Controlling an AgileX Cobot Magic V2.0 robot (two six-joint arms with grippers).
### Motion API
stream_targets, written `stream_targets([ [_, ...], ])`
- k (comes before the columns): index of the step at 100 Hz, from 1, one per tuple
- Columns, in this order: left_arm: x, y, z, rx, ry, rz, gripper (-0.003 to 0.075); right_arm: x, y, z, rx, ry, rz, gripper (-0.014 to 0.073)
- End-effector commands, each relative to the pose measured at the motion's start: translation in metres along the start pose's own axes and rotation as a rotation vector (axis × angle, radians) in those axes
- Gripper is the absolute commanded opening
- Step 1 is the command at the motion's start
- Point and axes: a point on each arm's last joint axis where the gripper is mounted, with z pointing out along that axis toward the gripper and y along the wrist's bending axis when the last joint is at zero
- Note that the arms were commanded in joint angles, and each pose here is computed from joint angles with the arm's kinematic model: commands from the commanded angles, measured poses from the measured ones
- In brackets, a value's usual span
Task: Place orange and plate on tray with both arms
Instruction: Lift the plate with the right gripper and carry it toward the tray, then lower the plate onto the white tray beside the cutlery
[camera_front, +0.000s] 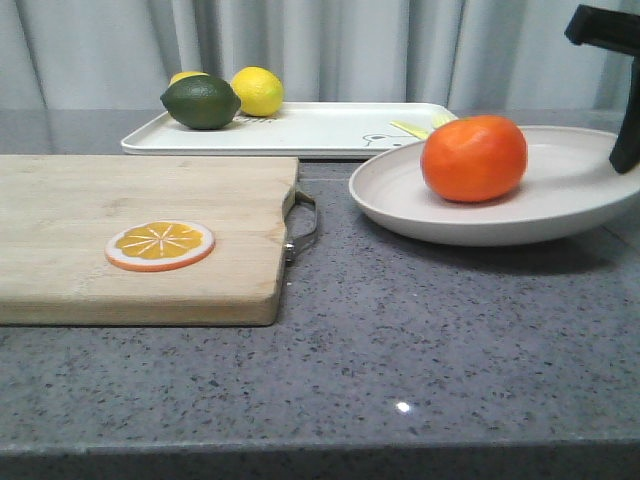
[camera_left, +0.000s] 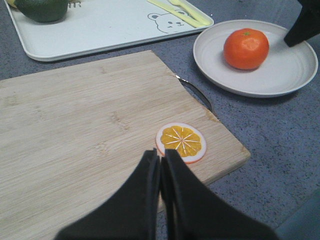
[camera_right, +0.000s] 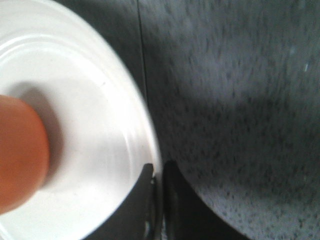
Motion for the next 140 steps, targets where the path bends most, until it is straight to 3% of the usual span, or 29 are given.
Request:
stream_targets([
  [1, -0.016, -0.002, -0.004, 0.004, -0.107, -0.015, -0.0019, -0.018, 0.014, -0.031, -0.067, -0.142, -0.027, -0.0072],
  [27, -0.016, -0.002, -0.004, 0.004, -0.11, -0.015, -0.0019, -0.063, 0.034, -0.032, -0.153, -0.17, -0.047, -0.0071],
  [75, -0.016, -0.002, -0.004, 0.003, -0.113, -0.015, -0.0019, -0.141, 0.081, 0.007, -0.27, -0.17, -0.131, -0.0071],
  [106, -0.019, -0.001, -0.004, 0.002, -0.141, -0.016, -0.0019, -0.171, 0.095, 0.033, -0.318, -0.186, -0.174, -0.0071],
  [140, -0.019, -0.001, -0.004, 0.002, -0.141, -0.016, -0.0019, -0.184, 0.097, 0.062, -0.376, -0.224, -0.142, -0.0071],
])
